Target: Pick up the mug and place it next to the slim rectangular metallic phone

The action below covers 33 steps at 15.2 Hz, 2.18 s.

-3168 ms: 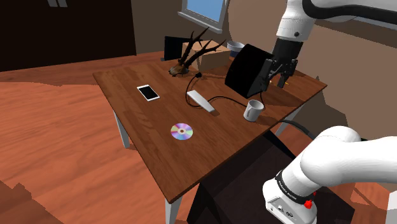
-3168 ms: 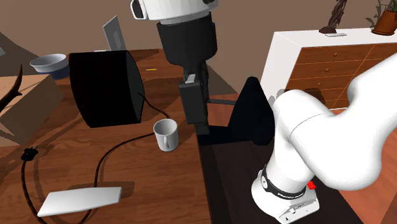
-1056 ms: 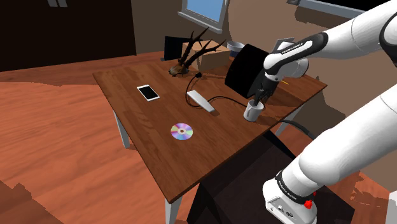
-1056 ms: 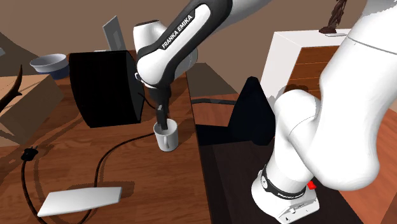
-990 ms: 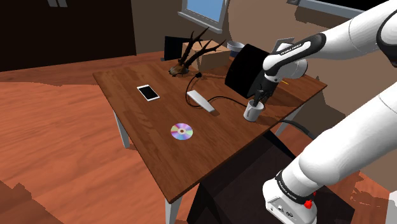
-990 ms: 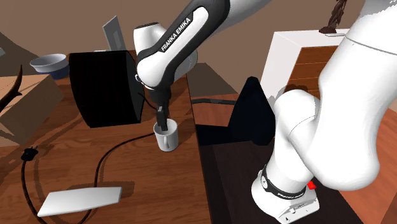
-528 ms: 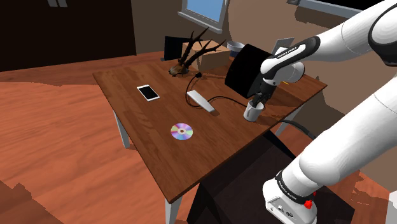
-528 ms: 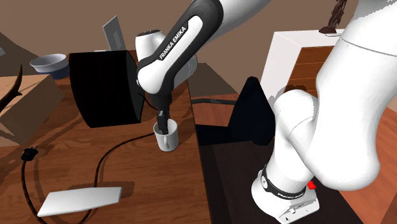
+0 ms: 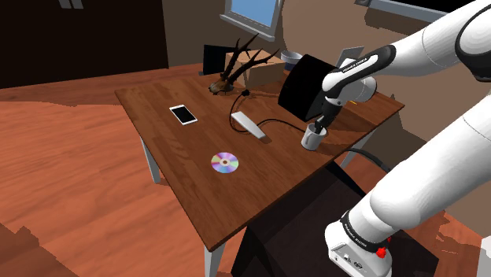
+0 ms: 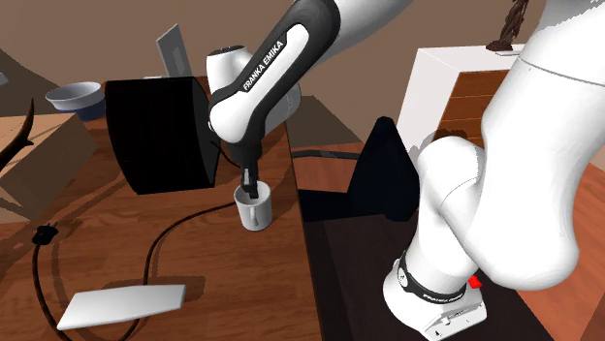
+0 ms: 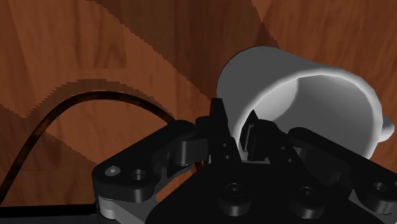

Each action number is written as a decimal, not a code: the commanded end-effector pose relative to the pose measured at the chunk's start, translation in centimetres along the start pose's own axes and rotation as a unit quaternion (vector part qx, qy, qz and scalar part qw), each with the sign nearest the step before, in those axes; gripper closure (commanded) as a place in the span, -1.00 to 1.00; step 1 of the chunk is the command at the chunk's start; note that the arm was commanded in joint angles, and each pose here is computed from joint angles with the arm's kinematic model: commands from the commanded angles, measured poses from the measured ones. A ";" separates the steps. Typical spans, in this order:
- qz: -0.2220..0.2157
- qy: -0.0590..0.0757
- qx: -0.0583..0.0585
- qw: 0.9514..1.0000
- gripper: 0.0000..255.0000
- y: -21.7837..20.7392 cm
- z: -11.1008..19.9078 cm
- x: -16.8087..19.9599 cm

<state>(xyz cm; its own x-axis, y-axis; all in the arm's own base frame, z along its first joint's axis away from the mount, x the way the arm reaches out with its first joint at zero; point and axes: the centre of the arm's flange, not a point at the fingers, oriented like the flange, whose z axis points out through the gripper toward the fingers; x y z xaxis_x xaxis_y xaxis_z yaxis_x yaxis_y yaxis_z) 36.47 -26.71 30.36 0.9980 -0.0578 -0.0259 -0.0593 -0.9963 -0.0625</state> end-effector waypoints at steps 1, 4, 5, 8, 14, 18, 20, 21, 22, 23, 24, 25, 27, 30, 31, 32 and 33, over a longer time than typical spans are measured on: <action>0.000 0.000 0.000 1.000 1.00 0.0 0.0 0.0; 0.000 0.000 0.000 1.000 1.00 0.0 0.0 0.0; 0.000 0.000 0.000 1.000 1.00 0.0 0.0 0.0; 0.000 0.000 0.000 1.000 1.00 -0.1 -1.6 0.0; 0.000 0.000 0.000 1.000 1.00 -0.3 -4.7 -0.1; 0.000 0.000 0.000 1.000 1.00 -0.4 -6.8 -0.2; 0.000 0.000 0.000 1.000 1.00 -0.5 -7.9 -0.2; 0.000 0.000 0.000 1.000 1.00 -0.5 -8.4 -0.2; 0.000 0.000 0.000 1.000 1.00 -0.6 -9.0 -0.2; 0.000 0.000 0.000 1.000 1.00 -0.6 -9.5 -0.2; 0.000 0.000 0.000 1.000 1.00 -0.6 -10.0 -0.3; 0.000 0.000 0.000 1.000 1.00 -0.7 -10.5 -0.3; 0.000 0.000 0.000 1.000 1.00 -0.7 -11.6 -0.3; 0.000 0.000 0.000 1.000 1.00 -0.8 -13.2 -0.3; 0.000 0.000 0.000 1.000 1.00 -0.9 -13.7 -0.4; 0.000 0.000 0.000 1.000 1.00 -0.9 -14.2 -0.4; 0.000 0.000 0.000 1.000 1.00 -0.9 -14.7 -0.4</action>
<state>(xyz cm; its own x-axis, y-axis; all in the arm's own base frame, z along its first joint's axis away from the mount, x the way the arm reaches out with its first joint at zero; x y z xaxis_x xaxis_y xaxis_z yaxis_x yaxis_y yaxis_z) 36.44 -26.64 44.60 0.9980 -0.0577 -0.0255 -0.0592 -0.9963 -0.0622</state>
